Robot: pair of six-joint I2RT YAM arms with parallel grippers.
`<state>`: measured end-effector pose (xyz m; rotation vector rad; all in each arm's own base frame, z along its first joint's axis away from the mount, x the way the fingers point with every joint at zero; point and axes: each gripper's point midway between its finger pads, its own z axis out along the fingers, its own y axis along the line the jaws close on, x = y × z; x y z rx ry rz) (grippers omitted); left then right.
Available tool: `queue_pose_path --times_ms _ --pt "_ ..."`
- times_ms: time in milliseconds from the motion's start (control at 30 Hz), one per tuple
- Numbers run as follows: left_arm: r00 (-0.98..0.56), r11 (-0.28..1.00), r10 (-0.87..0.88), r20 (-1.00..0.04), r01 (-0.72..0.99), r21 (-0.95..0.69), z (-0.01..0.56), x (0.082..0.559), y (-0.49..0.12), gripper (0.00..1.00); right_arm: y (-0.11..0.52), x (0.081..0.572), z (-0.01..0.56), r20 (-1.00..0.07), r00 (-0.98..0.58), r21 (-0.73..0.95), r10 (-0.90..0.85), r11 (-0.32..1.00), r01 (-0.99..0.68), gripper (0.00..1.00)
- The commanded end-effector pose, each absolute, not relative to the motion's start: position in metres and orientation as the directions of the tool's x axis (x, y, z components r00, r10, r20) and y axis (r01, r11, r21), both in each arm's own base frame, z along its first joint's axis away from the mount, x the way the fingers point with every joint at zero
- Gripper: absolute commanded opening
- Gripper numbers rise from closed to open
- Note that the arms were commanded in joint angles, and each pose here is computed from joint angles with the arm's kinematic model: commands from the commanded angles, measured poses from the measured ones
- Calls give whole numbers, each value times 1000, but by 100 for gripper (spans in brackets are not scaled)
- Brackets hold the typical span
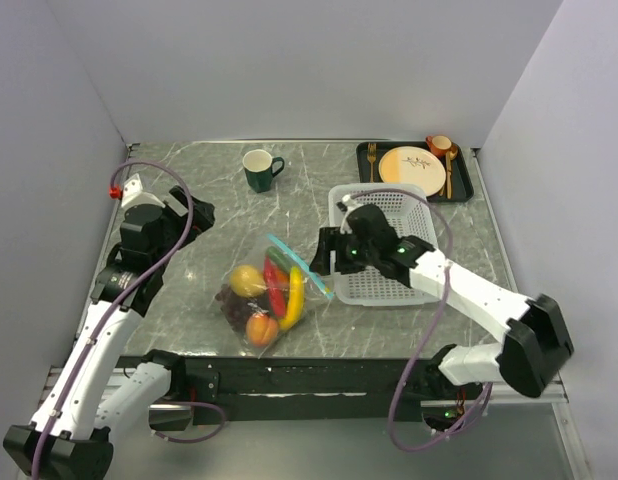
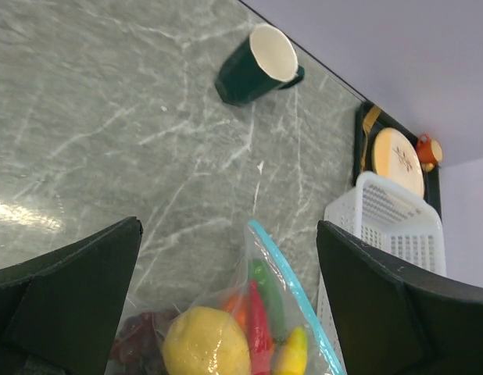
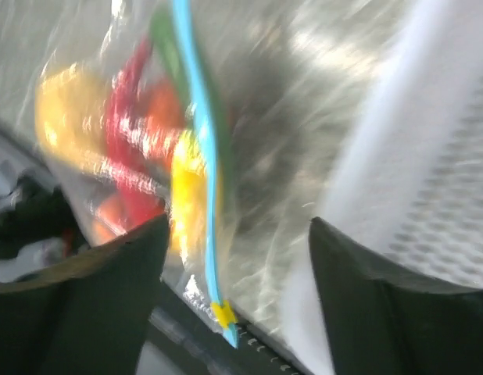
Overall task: Place the food in the zip-top bag and seal the zipper
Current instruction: Reset both arms
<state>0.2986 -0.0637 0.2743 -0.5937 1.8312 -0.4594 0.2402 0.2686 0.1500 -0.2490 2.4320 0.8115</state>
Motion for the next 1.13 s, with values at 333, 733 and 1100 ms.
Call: queue_pose_path --times_ms 333,733,1100 --pt "-336 818 -564 -754 -101 -567 258 312 -82 99 75 327 197 -847 -476 181 236 970 160 100" --pt "-328 809 -577 -748 -103 -579 251 311 -82 99 -51 326 141 -729 -406 277 551 780 561 100" --pt "-274 830 -555 -785 -117 -546 262 315 -71 100 -63 337 141 -753 -305 363 584 754 547 100"
